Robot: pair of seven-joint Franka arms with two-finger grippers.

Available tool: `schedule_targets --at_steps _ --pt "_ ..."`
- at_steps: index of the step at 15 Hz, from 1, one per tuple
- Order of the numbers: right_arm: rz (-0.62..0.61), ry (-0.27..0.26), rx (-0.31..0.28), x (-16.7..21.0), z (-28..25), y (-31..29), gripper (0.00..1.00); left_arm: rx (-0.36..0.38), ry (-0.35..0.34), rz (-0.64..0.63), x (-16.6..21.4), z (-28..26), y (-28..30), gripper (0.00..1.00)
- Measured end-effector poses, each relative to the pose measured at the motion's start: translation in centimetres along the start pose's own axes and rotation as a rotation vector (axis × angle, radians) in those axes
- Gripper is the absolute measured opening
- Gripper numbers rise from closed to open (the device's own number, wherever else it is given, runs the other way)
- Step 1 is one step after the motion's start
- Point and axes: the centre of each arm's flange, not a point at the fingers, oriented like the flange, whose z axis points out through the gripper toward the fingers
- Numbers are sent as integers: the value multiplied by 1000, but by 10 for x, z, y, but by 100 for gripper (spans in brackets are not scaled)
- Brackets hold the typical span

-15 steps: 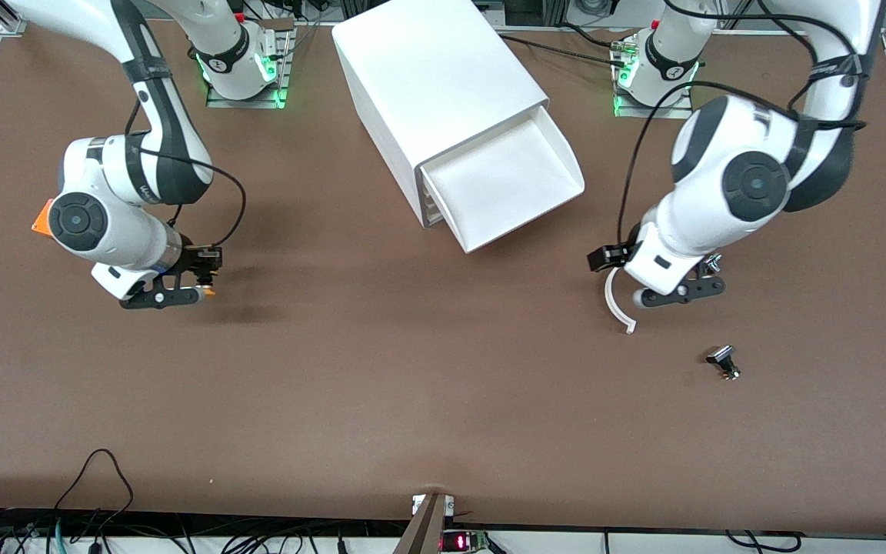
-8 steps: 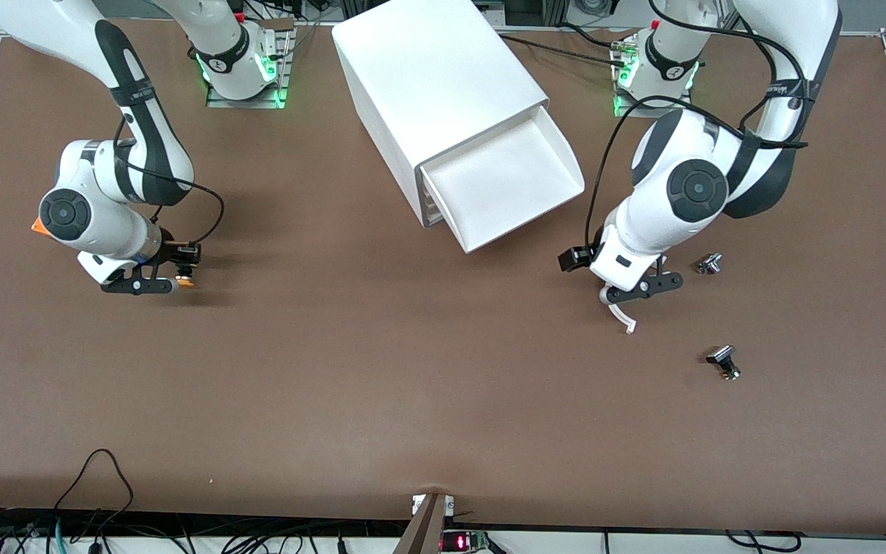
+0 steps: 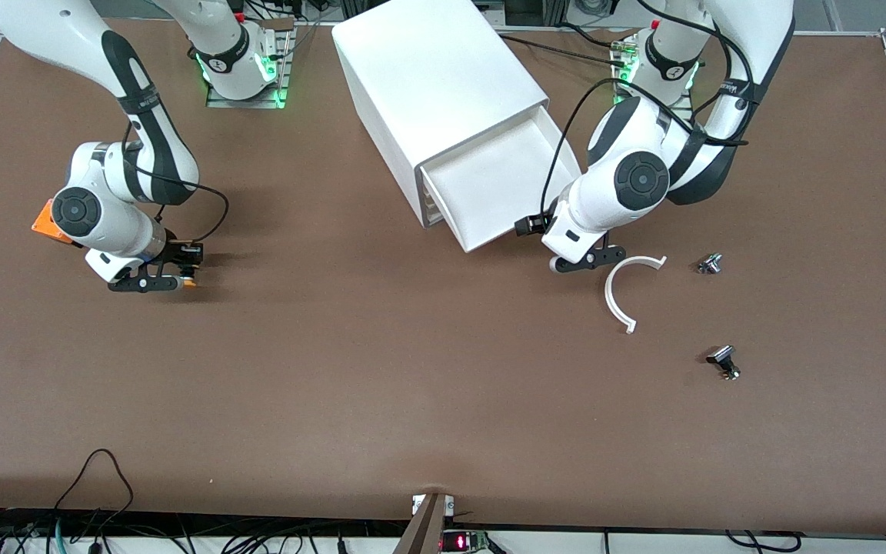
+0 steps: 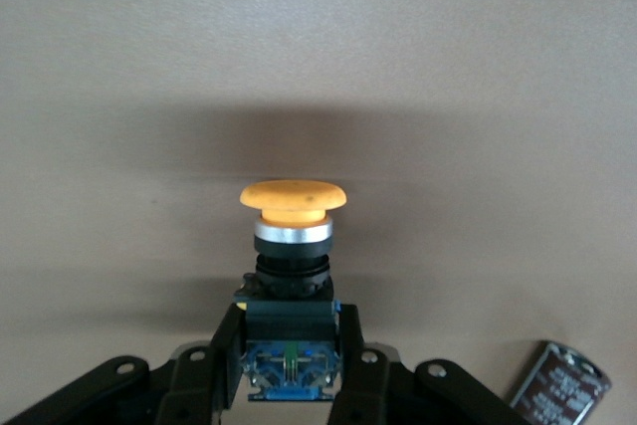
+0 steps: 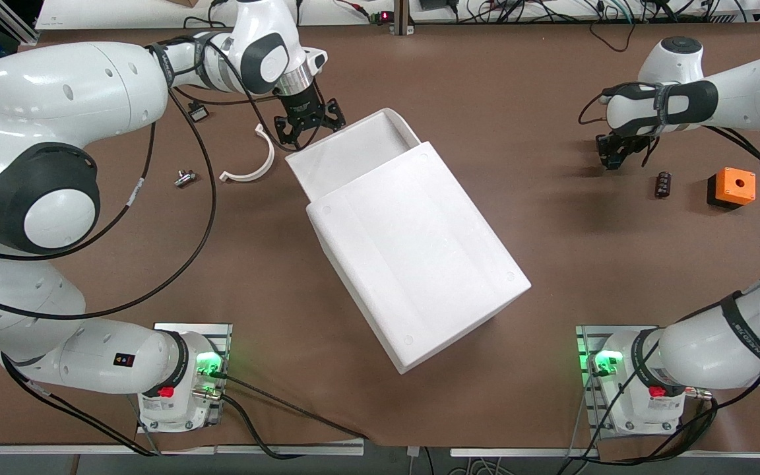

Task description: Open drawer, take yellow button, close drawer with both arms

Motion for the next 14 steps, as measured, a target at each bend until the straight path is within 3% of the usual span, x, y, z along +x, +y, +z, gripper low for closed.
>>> schedule_targets --at_steps 3,7,11,14 --pt "-6 7 -2 2 1 3 60 14 -45 34 -26 8 13 100" --pt "-6 27 -5 16 -21 5 99 58 -82 124 -79 28 36 100" --pt "2 -24 -11 40 -82 11 100 93 -111 197 -120 48 51 100" --pt "6 -33 -15 56 -134 14 100 92 -109 204 -123 48 52 100"
